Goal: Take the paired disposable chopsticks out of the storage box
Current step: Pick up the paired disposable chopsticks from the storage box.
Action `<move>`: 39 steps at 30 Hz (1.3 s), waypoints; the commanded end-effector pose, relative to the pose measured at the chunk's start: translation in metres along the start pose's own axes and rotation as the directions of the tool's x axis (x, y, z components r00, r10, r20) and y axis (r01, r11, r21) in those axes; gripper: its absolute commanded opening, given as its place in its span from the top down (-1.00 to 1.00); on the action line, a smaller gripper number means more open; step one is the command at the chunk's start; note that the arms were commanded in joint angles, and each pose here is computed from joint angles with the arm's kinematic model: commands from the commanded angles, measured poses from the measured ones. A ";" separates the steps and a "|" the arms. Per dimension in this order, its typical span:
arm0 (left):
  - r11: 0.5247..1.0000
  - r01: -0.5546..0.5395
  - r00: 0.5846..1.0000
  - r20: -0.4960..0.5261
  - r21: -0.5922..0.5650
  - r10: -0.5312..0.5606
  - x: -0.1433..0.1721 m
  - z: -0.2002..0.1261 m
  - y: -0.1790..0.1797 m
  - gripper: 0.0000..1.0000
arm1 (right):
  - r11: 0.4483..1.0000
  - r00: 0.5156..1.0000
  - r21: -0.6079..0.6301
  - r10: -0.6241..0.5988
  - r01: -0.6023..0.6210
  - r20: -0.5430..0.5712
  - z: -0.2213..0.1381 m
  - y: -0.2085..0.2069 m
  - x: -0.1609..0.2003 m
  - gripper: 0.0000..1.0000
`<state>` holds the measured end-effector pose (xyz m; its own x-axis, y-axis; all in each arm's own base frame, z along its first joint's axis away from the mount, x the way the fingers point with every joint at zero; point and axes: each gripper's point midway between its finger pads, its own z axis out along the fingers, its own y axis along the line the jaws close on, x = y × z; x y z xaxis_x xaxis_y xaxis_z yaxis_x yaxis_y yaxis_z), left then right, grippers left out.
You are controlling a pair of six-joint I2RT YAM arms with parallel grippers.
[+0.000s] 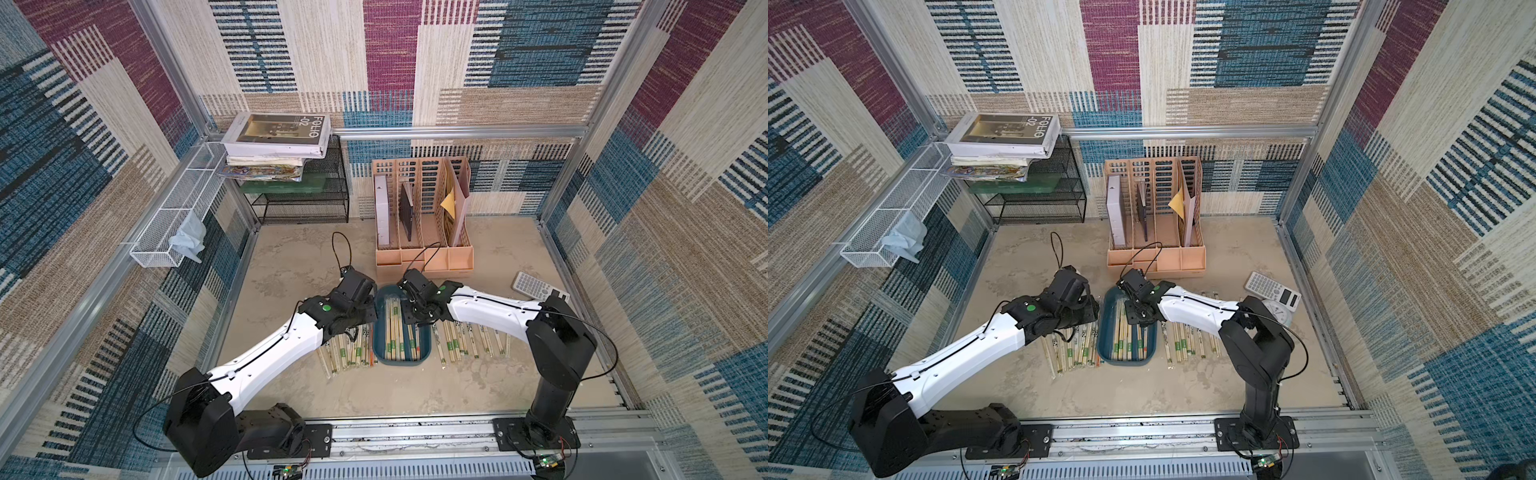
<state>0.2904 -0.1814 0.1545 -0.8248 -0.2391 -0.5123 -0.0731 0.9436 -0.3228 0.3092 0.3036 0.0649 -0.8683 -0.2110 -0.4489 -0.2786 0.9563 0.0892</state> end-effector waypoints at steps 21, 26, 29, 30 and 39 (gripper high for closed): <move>1.000 0.000 1.000 0.007 -0.012 0.000 0.003 0.000 0.011 0.08 | 0.997 0.994 0.061 -0.037 0.043 -0.104 0.045 -0.003 0.017 0.27; 1.000 0.002 1.000 0.011 -0.010 -0.002 0.003 -0.002 0.011 0.08 | 0.997 0.994 0.061 -0.030 0.037 -0.106 0.046 -0.003 0.018 0.44; 1.000 0.002 1.000 0.010 -0.007 -0.002 0.003 -0.002 0.011 0.08 | 0.998 0.994 0.058 -0.031 0.037 -0.103 0.045 -0.003 0.017 0.53; 1.000 0.003 1.000 0.010 -0.005 -0.003 0.002 -0.002 0.010 0.08 | 0.998 0.994 0.057 -0.028 0.034 -0.102 0.045 -0.003 0.016 0.55; 1.000 0.006 1.000 0.001 -0.005 -0.006 0.004 0.000 0.010 0.08 | 0.999 0.996 0.046 -0.022 0.027 -0.091 0.041 -0.002 0.012 0.78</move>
<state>0.2858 -0.1709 0.1490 -0.8221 -0.2465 -0.5132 -0.0874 0.9454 -0.3140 0.3247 0.3113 0.0266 -0.8828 -0.2374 -0.4054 -0.2761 0.9603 0.0389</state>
